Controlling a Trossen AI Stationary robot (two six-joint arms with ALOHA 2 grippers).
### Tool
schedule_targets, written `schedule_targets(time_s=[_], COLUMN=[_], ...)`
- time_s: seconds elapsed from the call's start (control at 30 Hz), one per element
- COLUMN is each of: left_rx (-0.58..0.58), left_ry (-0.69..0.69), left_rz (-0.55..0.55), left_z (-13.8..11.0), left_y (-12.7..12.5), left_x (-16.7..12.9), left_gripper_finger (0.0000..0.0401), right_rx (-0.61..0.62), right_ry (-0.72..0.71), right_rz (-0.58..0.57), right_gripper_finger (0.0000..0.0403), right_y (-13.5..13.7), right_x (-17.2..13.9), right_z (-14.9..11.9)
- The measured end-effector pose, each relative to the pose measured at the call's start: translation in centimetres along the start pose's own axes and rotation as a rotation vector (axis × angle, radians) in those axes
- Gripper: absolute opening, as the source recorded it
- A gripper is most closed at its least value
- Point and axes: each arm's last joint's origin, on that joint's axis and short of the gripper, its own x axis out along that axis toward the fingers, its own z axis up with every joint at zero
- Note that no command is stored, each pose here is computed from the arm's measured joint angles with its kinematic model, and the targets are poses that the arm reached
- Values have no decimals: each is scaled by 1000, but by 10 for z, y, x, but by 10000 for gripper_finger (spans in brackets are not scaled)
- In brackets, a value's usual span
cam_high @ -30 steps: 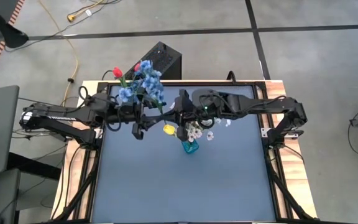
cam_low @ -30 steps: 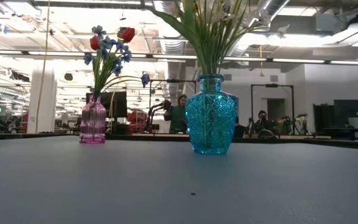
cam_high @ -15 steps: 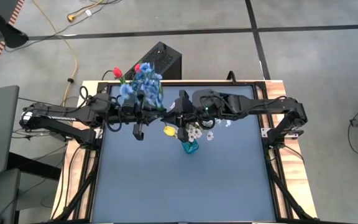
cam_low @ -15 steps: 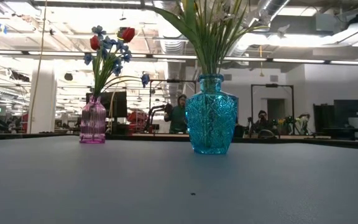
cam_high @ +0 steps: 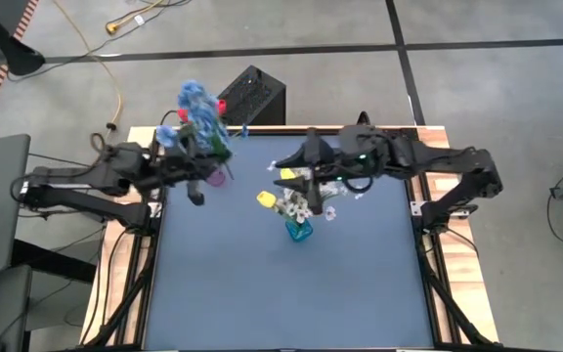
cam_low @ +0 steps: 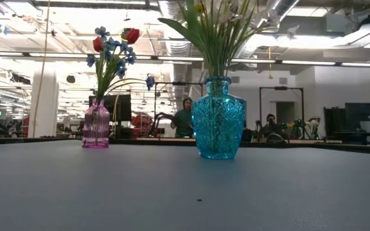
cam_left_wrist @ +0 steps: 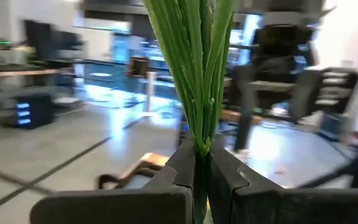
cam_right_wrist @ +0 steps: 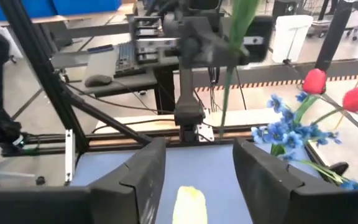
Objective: Sort flowers into vase by color
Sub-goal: Put the blue flower into the violet vase
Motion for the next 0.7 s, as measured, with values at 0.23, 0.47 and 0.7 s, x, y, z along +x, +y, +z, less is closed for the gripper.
schedule_targets(time_s=[0.23,0.47,0.7], left_rx=[-12,-5,-27], left_ry=[-32,-53,-59], left_rz=[234,462,726], left_z=[-20,-43,-65], left_y=[21,37,48], left_x=[-39,-67,-80], left_gripper_finger=[1,0,0], right_rx=[11,10,16], right_ry=[-3,38,70], right_rz=[2,-3,-8], right_gripper_finger=[214,208,208], right_y=[0,-1,-2], right_x=[-19,-17,-17], right_z=[5,1,-2])
